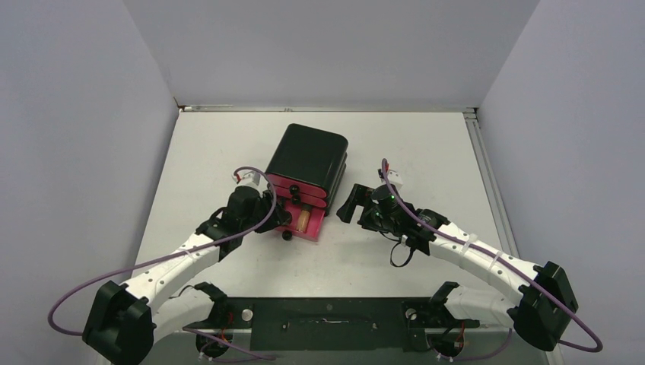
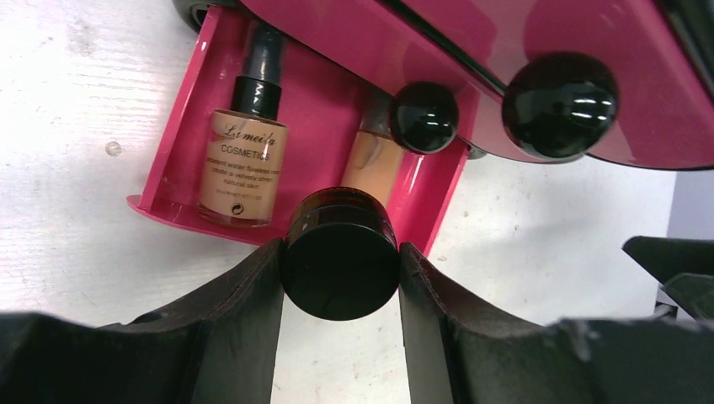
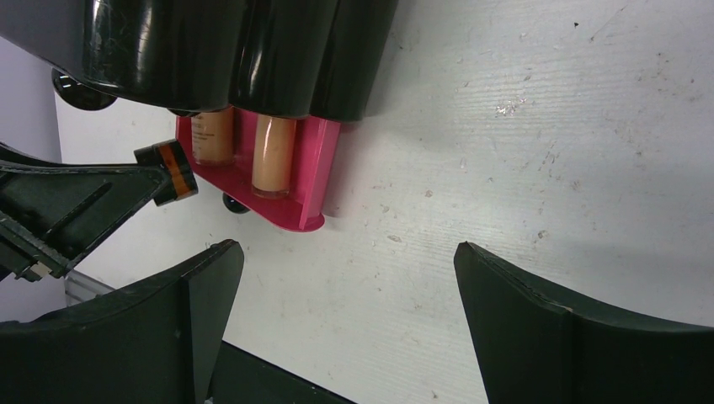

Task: Organize the makeup
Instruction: Place the makeup in the drawer.

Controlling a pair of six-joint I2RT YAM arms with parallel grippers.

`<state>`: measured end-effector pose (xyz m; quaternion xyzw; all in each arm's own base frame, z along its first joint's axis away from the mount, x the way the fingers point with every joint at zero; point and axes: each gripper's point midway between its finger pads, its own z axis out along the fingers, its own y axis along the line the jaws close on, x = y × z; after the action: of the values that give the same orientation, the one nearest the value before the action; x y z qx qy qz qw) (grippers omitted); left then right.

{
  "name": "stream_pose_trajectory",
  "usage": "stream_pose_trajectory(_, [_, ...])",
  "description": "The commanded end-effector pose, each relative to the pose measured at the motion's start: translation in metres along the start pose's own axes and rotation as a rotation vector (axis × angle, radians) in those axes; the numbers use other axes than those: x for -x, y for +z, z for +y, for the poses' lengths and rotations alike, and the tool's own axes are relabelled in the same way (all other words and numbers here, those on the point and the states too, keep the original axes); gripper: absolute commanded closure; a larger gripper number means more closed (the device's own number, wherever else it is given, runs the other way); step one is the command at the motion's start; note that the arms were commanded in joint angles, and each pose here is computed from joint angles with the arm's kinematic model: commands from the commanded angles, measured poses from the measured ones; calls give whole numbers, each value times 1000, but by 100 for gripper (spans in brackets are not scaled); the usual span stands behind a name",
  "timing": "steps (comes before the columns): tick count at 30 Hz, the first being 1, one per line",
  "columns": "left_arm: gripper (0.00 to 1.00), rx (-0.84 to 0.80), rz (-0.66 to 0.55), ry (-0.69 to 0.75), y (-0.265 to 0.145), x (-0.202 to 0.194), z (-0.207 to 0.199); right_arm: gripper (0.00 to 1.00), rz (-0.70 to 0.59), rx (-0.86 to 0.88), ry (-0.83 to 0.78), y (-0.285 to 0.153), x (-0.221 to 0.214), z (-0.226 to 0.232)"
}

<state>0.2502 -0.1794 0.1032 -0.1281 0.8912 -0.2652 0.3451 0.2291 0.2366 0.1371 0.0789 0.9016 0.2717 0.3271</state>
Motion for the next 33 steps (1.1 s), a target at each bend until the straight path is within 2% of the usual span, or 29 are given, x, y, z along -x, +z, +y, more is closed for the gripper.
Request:
stream_pose_trajectory(1, [83,-47,-105,-14,3,27,-26,6,-32,18,12,-1,10,6])
stream_pose_trajectory(11, [81,42,-108,39,20,17,-22,6,-22,18,7,4,10,8])
stream_pose_trajectory(20, [73,96,-72,73,33,13,-26,6,-27,9,7,2,10,5])
stream_pose_trajectory(25, [63,145,-56,80,34,9,-19,6,-36,10,13,1,11,4])
stream_pose_trajectory(31, [60,167,-32,84,37,5,-15,6,-36,12,14,1,12,6])
stream_pose_trajectory(33, [55,173,-24,88,38,3,-15,6,-39,16,14,1,14,8])
